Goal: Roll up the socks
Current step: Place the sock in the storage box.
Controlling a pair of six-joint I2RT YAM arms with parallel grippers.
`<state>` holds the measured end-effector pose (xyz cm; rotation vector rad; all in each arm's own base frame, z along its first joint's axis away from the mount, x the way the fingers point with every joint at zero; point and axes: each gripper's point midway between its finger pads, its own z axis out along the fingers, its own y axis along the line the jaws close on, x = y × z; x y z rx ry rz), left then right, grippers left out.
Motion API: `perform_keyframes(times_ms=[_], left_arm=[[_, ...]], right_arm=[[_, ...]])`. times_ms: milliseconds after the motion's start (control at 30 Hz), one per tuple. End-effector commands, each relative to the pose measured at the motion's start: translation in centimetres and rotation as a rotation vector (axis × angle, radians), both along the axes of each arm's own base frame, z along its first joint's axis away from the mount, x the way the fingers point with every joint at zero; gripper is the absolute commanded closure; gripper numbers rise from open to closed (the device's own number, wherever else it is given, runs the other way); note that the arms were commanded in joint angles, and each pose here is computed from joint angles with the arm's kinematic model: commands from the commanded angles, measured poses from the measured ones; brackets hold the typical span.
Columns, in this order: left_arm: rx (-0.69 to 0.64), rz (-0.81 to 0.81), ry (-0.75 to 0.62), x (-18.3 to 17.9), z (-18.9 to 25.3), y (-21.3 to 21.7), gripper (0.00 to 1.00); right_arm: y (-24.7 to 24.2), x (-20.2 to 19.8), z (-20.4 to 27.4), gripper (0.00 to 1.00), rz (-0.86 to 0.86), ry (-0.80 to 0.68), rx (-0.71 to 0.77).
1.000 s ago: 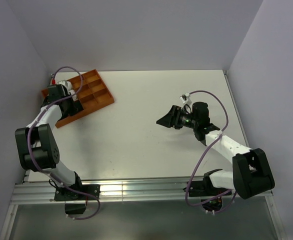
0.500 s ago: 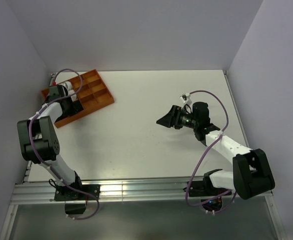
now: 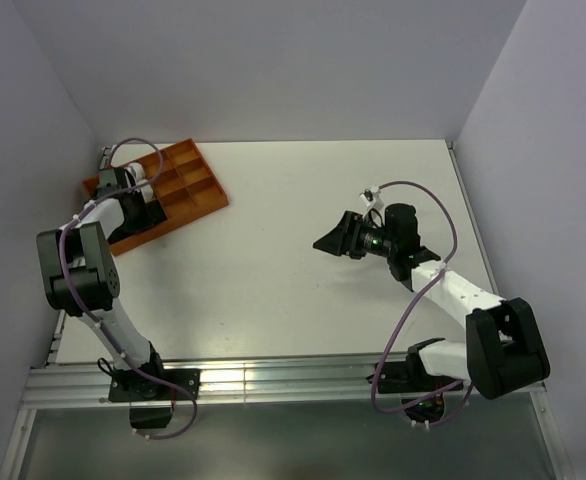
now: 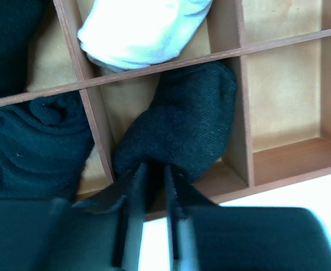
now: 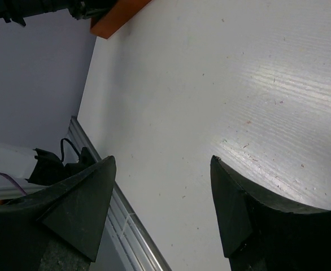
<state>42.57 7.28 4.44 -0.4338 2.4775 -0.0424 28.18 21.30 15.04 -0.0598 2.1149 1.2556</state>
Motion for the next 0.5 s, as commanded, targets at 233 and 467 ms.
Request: perform_keyframes(times_ms=[233, 467], left_arm=[[-0.052, -0.021, -0.249, 0.0, 11.6, -1.7, 0.38], [-0.021, -0.027, -0.607, -4.4, 25.6, -3.2, 0.27]], right_arm=[[-0.9, 1.7, 7.8, 0.25, -0.065, -0.171, -0.015], [-4.3, 1.3, 14.5, 0.22, -0.231, -0.307, -0.123]])
